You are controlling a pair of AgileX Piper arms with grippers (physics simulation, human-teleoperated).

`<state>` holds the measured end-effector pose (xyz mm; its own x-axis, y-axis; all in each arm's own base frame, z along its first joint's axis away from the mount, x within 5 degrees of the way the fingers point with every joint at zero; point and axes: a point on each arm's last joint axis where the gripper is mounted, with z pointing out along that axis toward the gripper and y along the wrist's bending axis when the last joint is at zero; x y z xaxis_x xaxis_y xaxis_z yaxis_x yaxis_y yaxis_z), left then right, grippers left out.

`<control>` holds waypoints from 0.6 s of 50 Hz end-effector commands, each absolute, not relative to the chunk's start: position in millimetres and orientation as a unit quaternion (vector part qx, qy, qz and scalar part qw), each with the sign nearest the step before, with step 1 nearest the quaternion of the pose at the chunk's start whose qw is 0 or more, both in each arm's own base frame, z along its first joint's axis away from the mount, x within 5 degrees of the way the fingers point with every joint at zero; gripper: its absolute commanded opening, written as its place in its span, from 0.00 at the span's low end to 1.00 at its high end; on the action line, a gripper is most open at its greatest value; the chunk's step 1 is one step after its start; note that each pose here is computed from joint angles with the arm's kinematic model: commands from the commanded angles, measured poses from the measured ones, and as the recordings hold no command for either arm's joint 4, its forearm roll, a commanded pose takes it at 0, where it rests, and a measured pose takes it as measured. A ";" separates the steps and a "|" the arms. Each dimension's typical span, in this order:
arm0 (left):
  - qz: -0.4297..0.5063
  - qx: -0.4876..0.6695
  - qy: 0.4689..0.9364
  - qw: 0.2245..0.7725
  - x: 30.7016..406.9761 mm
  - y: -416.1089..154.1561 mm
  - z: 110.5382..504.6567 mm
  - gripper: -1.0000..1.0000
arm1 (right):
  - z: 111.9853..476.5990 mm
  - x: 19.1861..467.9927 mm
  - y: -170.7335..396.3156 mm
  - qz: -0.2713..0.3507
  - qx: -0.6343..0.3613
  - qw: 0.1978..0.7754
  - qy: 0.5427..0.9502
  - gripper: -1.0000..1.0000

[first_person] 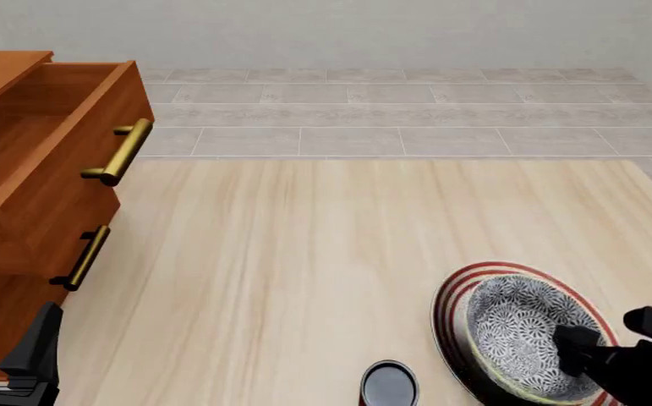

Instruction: Put the bowl on the plate.

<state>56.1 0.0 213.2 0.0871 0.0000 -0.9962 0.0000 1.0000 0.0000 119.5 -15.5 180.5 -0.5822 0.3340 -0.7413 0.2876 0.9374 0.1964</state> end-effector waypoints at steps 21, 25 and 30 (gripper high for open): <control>0.000 0.000 0.676 0.737 56.1 0.0 213.2 1.00 | 197.6 120.4 -18.0 0.019 0.172 0.434 0.884 1.00; 0.000 0.000 0.676 0.737 56.1 0.0 213.2 1.00 | 205.4 119.2 -18.3 0.017 0.170 0.440 0.882 1.00; 0.000 0.000 0.676 0.737 56.1 0.0 213.2 1.00 | 216.5 119.4 -19.2 0.012 0.165 0.447 0.879 1.00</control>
